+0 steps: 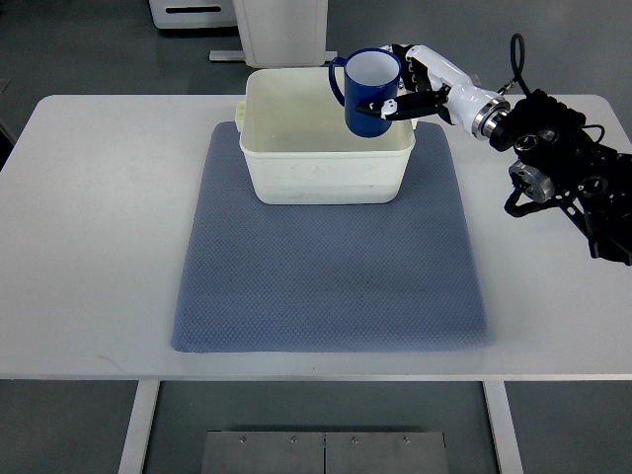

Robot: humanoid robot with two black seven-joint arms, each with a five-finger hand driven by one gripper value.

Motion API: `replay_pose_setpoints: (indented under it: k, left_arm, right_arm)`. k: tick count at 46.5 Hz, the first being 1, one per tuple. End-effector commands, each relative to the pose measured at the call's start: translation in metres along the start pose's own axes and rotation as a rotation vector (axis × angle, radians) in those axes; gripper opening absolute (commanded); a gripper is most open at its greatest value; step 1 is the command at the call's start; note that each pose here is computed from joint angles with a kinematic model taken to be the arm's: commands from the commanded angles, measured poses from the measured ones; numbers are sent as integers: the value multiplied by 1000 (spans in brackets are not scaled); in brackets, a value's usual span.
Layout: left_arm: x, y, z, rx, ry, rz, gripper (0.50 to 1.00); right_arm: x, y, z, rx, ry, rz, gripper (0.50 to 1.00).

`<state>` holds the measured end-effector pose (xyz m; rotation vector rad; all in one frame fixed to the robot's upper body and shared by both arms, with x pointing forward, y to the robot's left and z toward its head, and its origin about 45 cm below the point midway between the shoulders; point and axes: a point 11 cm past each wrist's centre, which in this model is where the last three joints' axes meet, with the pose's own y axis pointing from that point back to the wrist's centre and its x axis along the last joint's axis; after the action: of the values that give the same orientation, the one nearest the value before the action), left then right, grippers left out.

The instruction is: Place cup in box with right hand

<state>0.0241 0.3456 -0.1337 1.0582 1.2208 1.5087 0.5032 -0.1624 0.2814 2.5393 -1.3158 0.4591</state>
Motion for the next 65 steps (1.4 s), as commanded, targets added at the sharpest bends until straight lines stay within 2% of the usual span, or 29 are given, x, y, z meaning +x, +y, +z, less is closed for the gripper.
replay_pose_setpoints:
  k: [1,22,23,27,28,31,32,56,65]
  left_arm:
    - [0,0,0,0,0,0,1000]
    - [0,0,0,0,0,0,1000]
    - [0,0,0,0,0,0,1000]
    - [0,0,0,0,0,0,1000]
    - [0,0,0,0,0,0,1000]
    - [0,0,0,0,0,0,1000]
    - [0,0,0,0,1,0,1000]
    - [0,0,0,0,0,0,1000]
    - [0,0,0,0,0,0,1000]
  right_arm:
    - [-2,1,3,-5,-3,9,500]
    - [-6,2,13,-8,-4,54,500]
    - [-6,3,14,-9,-5,54,512]
    - [-7,3,14,-10,-6,53,675]
    - [-8,3,15,-11,-7,52,729]
    - [-7,4,17,-14,-13,56,988]
    - [-8,4,17,-13,-14,55,997]
    - [-9,3,13,-3,-13,48,998]
    - [3,5,8,3,-6,69,998]
